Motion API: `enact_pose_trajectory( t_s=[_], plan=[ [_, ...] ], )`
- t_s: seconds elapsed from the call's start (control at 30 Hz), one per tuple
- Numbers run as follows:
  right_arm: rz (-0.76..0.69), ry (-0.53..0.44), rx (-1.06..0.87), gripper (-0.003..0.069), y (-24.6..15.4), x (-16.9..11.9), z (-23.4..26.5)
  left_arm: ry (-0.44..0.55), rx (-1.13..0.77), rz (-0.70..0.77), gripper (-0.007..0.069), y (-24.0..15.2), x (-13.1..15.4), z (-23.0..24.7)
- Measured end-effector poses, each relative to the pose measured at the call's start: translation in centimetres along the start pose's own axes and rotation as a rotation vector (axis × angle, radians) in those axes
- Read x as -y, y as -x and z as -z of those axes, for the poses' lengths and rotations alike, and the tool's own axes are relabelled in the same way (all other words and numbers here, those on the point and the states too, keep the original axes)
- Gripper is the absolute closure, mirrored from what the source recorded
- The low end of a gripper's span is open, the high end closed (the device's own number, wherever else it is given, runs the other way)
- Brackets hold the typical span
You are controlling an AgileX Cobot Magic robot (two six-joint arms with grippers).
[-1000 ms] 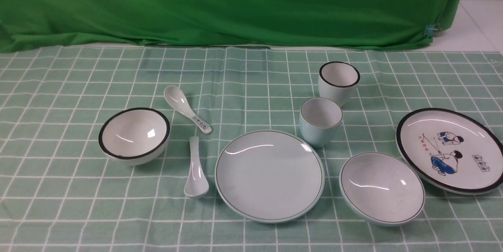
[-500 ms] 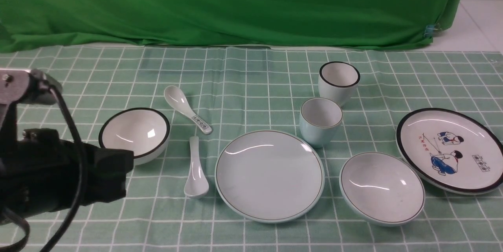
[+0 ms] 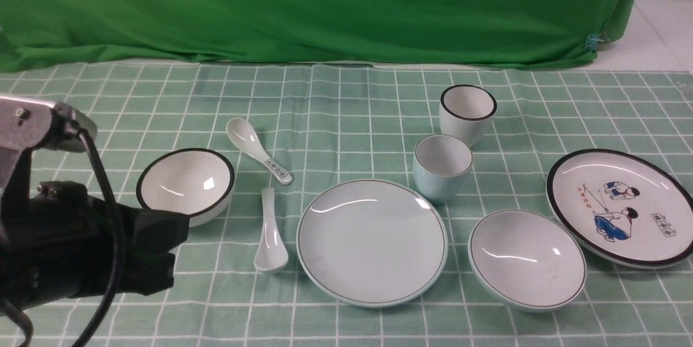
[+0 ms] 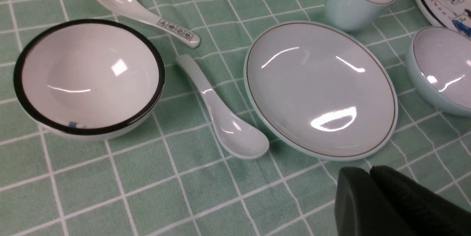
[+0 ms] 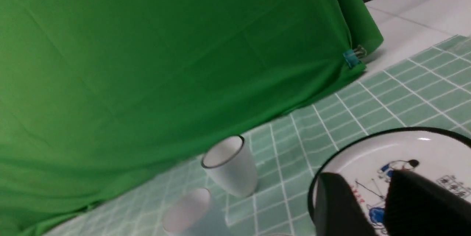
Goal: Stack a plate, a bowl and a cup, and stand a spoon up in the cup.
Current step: Use the right arm to grab a blue rice bowl
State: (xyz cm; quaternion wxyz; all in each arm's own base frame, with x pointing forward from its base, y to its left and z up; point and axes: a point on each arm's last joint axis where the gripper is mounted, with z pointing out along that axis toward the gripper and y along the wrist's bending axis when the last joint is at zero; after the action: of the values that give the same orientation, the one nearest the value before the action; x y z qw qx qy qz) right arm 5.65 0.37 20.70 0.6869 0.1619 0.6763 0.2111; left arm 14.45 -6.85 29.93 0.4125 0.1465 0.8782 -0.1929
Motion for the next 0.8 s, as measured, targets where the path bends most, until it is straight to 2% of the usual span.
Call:
enact_pose_trajectory(
  t_s=[0.07, 0.13, 0.17, 0.2, 0.23, 0.27, 0.3, 0.33, 0.43, 0.57, 0.63, 0.7, 0.8],
  plan=[
    [-0.011, -0.008, -0.07, 0.044, 0.0, -0.2, 0.0, -0.002, -0.008, 0.0, 0.0608, -0.1, 0.0, 0.0],
    [0.036, -0.003, -0.169, 0.0466, 0.9, -1.2, 0.0, -0.003, -0.012, -0.003, 0.0608, -0.1, 0.0, 0.0],
    [0.067, -0.039, -0.207, 0.0478, 1.5, -1.8, -0.2, -0.003, -0.014, -0.003, 0.0608, -0.1, 0.0, 0.0],
    [0.154, 0.031, -0.308, 0.0488, 2.4, -2.7, -0.4, -0.003, -0.014, -0.004, 0.0608, -0.1, 0.0, 0.0],
    [0.168, 0.035, -0.309, 0.0489, 2.7, -2.9, -0.3, -0.003, -0.014, -0.004, 0.0608, -0.1, 0.0, 0.0],
    [0.231, 0.058, -0.39, 0.0494, 3.4, -3.7, -0.8, -0.003, -0.014, -0.005, 0.0608, -0.1, 0.0, 0.0],
    [0.386, 0.12, -0.564, 0.0498, 5.2, -6.1, -2.3, -0.003, -0.014, -0.013, 0.0608, -0.1, 0.0, 0.0],
    [0.472, 0.153, -0.69, 0.0498, 5.6, -7.2, -3.5, -0.003, -0.014, -0.024, 0.0608, -0.1, 0.0, 0.0],
    [0.642, 0.203, -0.913, 0.0493, 6.0, -9.9, -6.7, -0.019, -0.014, -0.025, 0.0608, -0.2, 0.2, 0.1],
    [0.784, 0.2, -1.121, 0.0456, 4.3, -11.8, -10.6, -0.058, -0.011, -0.031, 0.0608, -0.3, 0.7, 0.6],
    [0.811, 0.196, -1.173, 0.0436, 3.5, -12.3, -11.8, -0.063, -0.01, -0.039, 0.0608, -0.4, 0.8, 0.9],
    [0.872, 0.198, -1.29, 0.0379, 1.4, -13.0, -14.8, -0.107, 0.015, -0.074, 0.0608, -0.6, 1.4, 2.0],
    [0.902, 0.199, -1.354, 0.0341, -0.3, -13.2, -16.5, -0.124, 0.051, -0.097, 0.0608, -0.8, 1.8, 3.2]
  ],
)
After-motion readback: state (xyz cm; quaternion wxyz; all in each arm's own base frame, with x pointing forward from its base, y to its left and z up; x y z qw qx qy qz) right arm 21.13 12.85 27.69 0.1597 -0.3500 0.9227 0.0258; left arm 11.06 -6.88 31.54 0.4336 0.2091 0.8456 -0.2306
